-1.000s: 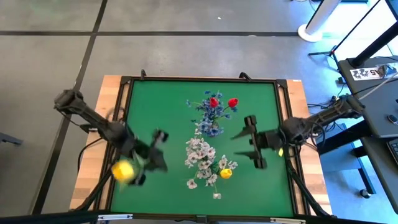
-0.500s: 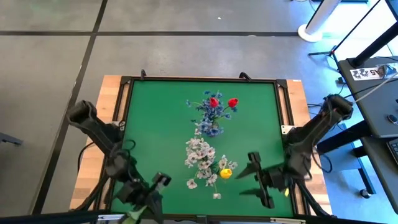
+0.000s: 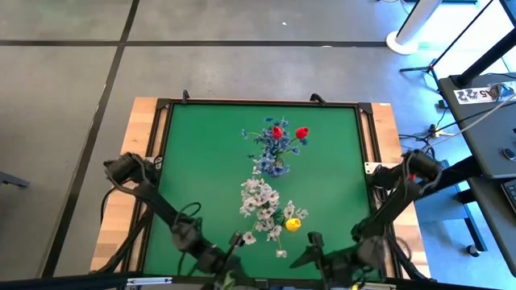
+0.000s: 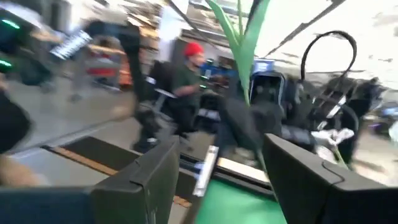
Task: Sort flowers into vase by color
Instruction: Put the yellow flower into the blue vase
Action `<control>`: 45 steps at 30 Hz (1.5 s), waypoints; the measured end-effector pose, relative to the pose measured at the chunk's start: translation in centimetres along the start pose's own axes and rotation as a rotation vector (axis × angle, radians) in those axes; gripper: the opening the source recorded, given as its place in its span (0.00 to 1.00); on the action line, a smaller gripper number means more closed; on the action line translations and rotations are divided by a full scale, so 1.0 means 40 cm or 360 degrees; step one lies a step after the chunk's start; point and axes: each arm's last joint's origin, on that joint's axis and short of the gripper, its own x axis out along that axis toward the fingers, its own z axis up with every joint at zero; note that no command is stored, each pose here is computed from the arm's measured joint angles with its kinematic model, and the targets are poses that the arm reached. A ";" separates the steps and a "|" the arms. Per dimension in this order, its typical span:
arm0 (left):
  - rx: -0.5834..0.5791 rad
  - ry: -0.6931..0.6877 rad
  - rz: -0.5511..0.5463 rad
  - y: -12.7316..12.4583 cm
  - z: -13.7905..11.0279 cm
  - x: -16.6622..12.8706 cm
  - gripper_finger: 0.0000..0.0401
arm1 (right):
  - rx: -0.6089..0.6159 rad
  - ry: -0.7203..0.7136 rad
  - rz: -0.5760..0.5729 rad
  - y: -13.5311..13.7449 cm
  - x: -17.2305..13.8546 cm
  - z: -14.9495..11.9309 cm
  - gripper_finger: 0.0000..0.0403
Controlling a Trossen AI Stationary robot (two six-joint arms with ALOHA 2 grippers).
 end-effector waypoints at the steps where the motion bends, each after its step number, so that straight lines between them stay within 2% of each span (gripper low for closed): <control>1: -0.0004 0.0023 0.0038 0.009 -0.013 0.002 0.00 | -0.0031 0.0011 -0.0037 0.012 0.015 -0.001 0.56; 5: 0.0003 0.0093 0.0130 0.033 -0.056 0.008 0.00 | -0.0111 0.0027 -0.0193 0.048 0.074 0.008 0.56; 12: 0.0079 0.0221 0.0164 0.017 -0.096 0.052 0.00 | -0.0265 0.0087 -0.0428 0.104 0.159 0.014 0.56; 17: 0.0101 0.0303 0.0160 0.008 -0.088 0.077 0.00 | -0.0275 0.0072 -0.0464 0.122 0.203 0.024 0.56; 23: 0.0110 0.0310 0.0188 -0.005 -0.083 0.076 0.00 | -0.0245 0.0022 -0.0479 0.102 0.230 0.042 0.55; 27: 0.0113 0.0338 0.0210 0.002 -0.088 0.076 0.00 | -0.0214 -0.0031 -0.0410 0.082 0.252 0.044 0.47; 32: 0.0125 0.0368 0.0226 0.000 -0.092 0.075 0.00 | -0.0217 0.0028 -0.0356 0.079 0.261 0.025 0.33; 36: 0.0201 0.0393 0.0227 -0.017 -0.090 0.070 0.00 | -0.0201 0.0050 -0.0387 0.093 0.251 0.029 0.17; 39: 0.0258 0.0411 0.0245 -0.038 -0.075 0.064 0.05 | -0.0225 0.0077 -0.0427 0.111 0.235 0.037 0.04; 42: 0.0307 0.0473 0.0282 -0.054 -0.038 0.055 0.13 | -0.0271 0.0109 -0.0503 0.127 0.205 0.074 0.04; 45: 0.0345 0.0573 0.0324 -0.069 0.007 0.041 0.22 | -0.0255 0.0128 -0.0564 0.139 0.159 0.142 0.04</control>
